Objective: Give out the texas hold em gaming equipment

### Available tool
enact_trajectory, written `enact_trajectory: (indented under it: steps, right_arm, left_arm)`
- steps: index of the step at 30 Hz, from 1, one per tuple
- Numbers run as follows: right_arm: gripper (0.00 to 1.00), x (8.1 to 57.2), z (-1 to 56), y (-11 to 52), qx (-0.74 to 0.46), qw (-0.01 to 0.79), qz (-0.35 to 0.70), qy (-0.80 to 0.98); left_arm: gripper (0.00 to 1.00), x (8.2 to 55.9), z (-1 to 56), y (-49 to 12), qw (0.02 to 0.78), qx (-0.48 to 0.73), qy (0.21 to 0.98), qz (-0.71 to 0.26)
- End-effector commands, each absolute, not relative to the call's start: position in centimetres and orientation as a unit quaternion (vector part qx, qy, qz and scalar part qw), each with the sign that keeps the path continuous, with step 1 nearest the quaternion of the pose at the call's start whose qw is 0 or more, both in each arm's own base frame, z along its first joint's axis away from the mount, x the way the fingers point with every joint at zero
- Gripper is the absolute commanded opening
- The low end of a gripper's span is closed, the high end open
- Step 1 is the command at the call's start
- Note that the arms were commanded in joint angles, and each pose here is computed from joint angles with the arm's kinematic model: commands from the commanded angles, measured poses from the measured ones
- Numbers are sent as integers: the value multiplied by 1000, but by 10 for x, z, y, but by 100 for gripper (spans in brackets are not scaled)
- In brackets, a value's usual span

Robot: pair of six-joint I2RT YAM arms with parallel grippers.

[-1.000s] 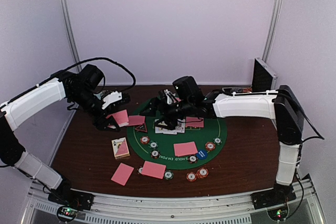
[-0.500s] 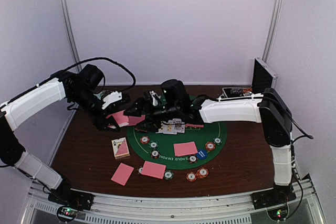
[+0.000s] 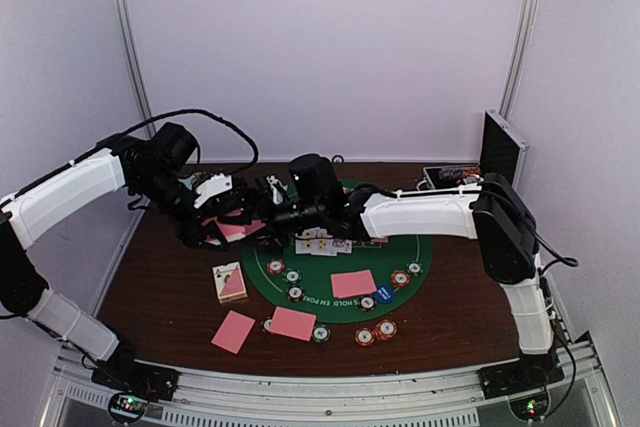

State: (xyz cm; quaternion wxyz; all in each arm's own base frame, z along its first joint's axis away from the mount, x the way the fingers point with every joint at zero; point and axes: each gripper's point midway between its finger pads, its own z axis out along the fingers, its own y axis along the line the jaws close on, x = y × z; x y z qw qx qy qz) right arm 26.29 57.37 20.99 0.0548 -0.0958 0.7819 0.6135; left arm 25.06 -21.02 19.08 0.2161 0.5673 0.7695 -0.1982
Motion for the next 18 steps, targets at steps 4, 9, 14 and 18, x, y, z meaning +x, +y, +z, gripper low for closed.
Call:
enact_trajectory:
  steps: [4, 9, 14, 18]
  right_arm:
    - [92, 258, 207, 588, -105, 29, 618, 779]
    - [81, 266, 205, 578, -93, 29, 615, 783]
    - [73, 274, 204, 560, -80, 39, 613, 785]
    - [61, 276, 211, 551, -77, 45, 615, 783]
  left_arm:
    - [0, 255, 203, -218, 237, 570, 759, -206]
    - [0, 254, 203, -218, 237, 571, 759, -205]
    - [0, 254, 202, -217, 237, 571, 759, -203]
    - [0, 254, 201, -217, 236, 570, 760, -205]
